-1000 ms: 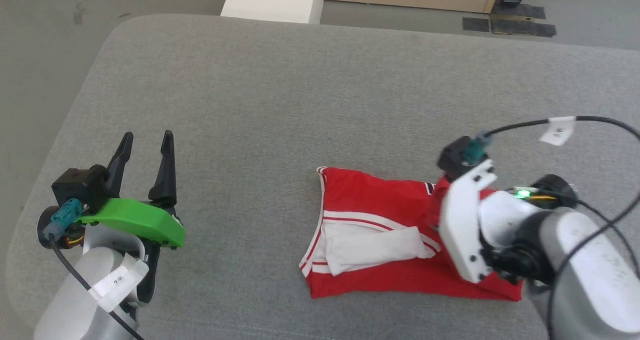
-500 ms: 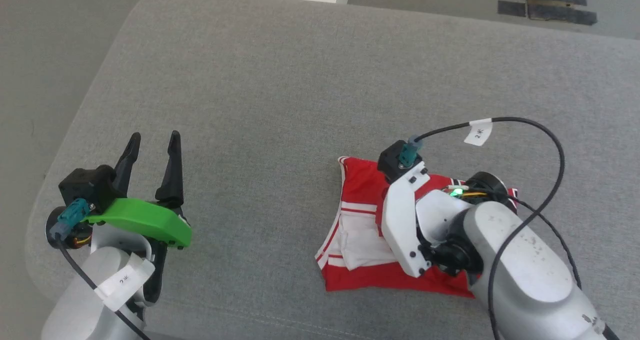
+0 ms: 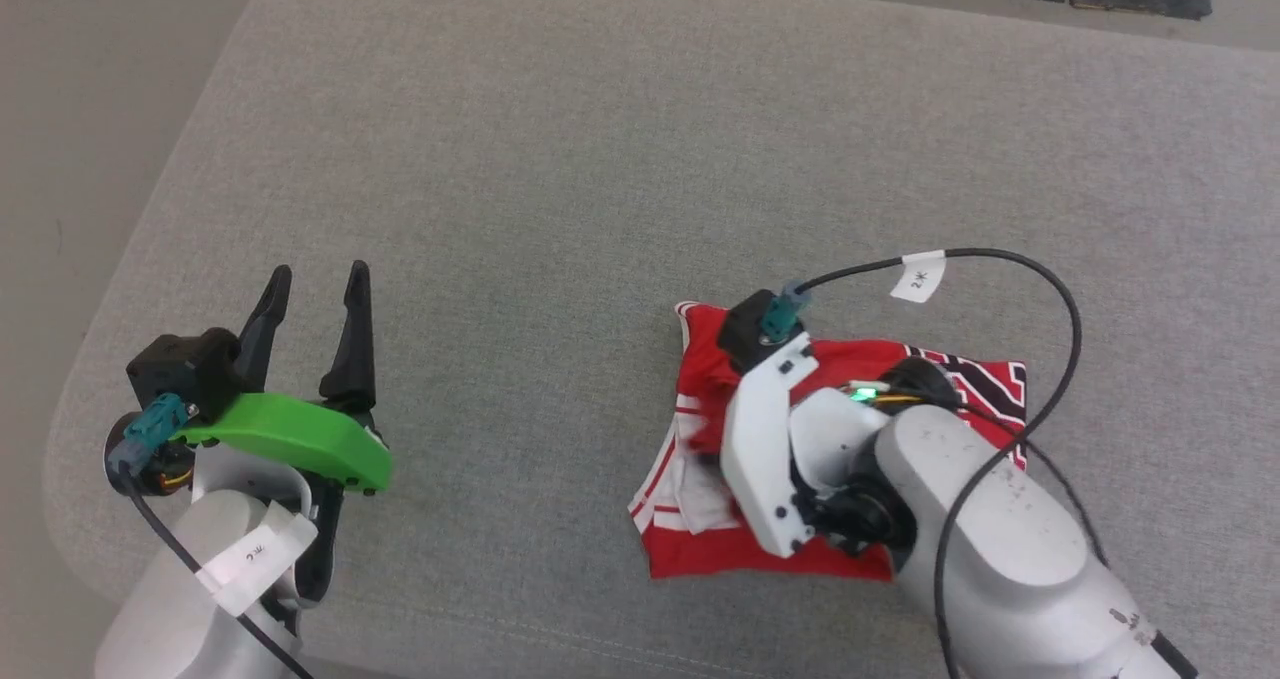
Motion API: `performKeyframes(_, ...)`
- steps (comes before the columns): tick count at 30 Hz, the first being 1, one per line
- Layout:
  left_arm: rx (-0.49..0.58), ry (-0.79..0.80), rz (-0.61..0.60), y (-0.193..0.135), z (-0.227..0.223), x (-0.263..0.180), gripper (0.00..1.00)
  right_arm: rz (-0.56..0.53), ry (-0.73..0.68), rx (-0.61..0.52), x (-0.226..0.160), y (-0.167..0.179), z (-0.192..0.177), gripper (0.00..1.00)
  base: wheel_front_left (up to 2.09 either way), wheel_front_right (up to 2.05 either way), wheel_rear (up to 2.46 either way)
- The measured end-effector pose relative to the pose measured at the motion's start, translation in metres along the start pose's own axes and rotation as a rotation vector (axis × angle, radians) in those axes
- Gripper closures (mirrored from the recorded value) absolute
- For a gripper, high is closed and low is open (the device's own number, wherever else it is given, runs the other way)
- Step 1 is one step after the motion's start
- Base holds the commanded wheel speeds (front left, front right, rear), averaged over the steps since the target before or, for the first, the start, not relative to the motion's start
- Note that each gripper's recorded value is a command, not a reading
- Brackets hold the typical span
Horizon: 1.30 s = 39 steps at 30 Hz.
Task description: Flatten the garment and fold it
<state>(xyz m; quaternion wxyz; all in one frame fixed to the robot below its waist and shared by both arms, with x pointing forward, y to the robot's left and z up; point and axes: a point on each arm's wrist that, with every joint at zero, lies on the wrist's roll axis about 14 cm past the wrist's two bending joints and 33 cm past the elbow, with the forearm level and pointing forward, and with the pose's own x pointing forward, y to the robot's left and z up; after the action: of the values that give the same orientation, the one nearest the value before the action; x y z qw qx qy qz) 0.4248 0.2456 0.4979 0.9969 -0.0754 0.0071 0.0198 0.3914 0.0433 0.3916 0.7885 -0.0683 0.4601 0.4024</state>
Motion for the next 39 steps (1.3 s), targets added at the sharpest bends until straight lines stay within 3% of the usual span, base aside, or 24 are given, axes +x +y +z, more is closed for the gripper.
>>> performKeyframes(6, -0.003, -0.028, -0.011, -0.003, 0.011, -0.001, 0.0, 0.092, -0.142, -0.015, -0.018, 0.033, 0.039, 0.0, 0.0, 0.0, 0.0)
performKeyframes(8, 0.0, -0.052, -0.021, -0.006, 0.02, -0.003, 0.0, 0.106, -0.274, -0.036, -0.041, 0.043, 0.067, 0.0, 0.0, 0.0, 0.0)
performKeyframes(9, 0.004, -0.067, -0.031, -0.008, 0.026, -0.006, 0.0, 0.085, -0.413, -0.039, -0.065, 0.039, 0.092, 0.0, 0.0, 0.0, 0.0)
performKeyframes(14, 0.007, -0.098, -0.047, -0.015, 0.038, -0.01, 0.0, 0.006, -0.739, -0.018, -0.129, 0.016, 0.136, 0.0, 0.0, 0.0, 0.0)
performKeyframes(19, 0.01, -0.134, -0.053, -0.022, 0.05, -0.014, 0.0, -0.138, -1.047, 0.003, -0.205, -0.019, 0.155, 0.0, 0.0, 0.0, 0.0)
performKeyframes(24, 0.01, -0.164, -0.076, -0.032, 0.059, -0.017, 0.0, -0.311, -1.323, 0.037, -0.276, -0.054, 0.14, 0.0, 0.0, 0.0, 0.0)
performKeyframes(29, 0.03, -0.184, -0.102, -0.042, 0.065, -0.02, 0.0, -0.515, -1.474, 0.072, -0.323, -0.089, 0.1, 0.0, 0.0, 0.0, 0.0)
performKeyframes(33, 0.042, -0.18, -0.128, -0.05, 0.065, -0.023, 0.0, -0.665, -1.512, 0.1, -0.34, -0.108, 0.064, 0.0, 0.0, 0.0, 0.0)
performKeyframes(39, 0.051, -0.134, -0.149, -0.057, 0.056, -0.028, 0.0, -0.786, -1.432, 0.171, -0.324, -0.124, 0.014, 0.0, 0.0, 0.0, 0.0)
